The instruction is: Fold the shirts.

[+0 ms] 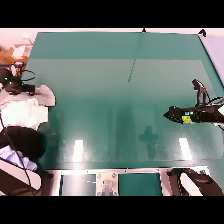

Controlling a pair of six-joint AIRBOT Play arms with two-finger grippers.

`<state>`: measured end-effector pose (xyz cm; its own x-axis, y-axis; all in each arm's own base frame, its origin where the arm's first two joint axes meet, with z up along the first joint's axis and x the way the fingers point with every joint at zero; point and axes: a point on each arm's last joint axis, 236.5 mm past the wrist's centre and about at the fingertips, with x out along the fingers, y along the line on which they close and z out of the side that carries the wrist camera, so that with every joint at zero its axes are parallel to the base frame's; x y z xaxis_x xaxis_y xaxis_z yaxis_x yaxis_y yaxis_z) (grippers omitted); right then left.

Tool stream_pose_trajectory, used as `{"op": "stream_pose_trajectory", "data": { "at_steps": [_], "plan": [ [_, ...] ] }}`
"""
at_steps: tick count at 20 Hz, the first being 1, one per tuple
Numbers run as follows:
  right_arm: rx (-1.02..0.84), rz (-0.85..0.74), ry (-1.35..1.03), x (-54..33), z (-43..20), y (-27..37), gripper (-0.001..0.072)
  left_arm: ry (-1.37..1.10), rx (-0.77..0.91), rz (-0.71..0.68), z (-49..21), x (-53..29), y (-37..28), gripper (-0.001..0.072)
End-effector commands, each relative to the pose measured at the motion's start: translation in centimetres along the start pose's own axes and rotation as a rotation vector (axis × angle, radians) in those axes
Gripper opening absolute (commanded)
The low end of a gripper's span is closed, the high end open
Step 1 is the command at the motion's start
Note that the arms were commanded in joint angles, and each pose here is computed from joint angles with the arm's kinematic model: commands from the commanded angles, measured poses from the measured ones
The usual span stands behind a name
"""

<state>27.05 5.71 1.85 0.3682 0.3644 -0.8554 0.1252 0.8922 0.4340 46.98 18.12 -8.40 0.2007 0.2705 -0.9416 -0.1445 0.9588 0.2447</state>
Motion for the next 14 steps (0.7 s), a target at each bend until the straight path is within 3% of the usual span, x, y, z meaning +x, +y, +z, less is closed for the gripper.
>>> {"op": "stream_pose_trajectory", "data": {
  "at_steps": [1,2,6,8,11,14],
  "plan": [
    [0.001,0.0,0.0,0.0,0.0,0.0,0.007,0.073,-0.004,-0.023,-1.6,1.5,-0.3,0.0062],
    [0.002,0.0,0.0,0.0,0.0,0.0,0.0069,0.098,0.027,-0.031,-2.2,1.3,-0.5,0.0025],
    [0.002,0.0,0.001,0.0,0.0,0.0,0.0067,0.119,0.041,-0.064,-0.8,-2.3,-1.2,0.0023],
    [0.001,0.0,0.0,0.0,0.0,0.0,0.0066,-0.001,0.034,-0.102,3.5,-7.5,-2.8,0.0023],
    [0.001,0.0,0.001,0.0,0.0,0.0,0.0066,-0.342,0.03,-0.272,10.6,-20.2,-8.7,0.0023],
    [0.001,0.0,0.001,0.0,0.0,0.0,0.0066,-0.483,0.151,-0.415,10.1,-30.0,-16.4,0.0023]
  ]
}}
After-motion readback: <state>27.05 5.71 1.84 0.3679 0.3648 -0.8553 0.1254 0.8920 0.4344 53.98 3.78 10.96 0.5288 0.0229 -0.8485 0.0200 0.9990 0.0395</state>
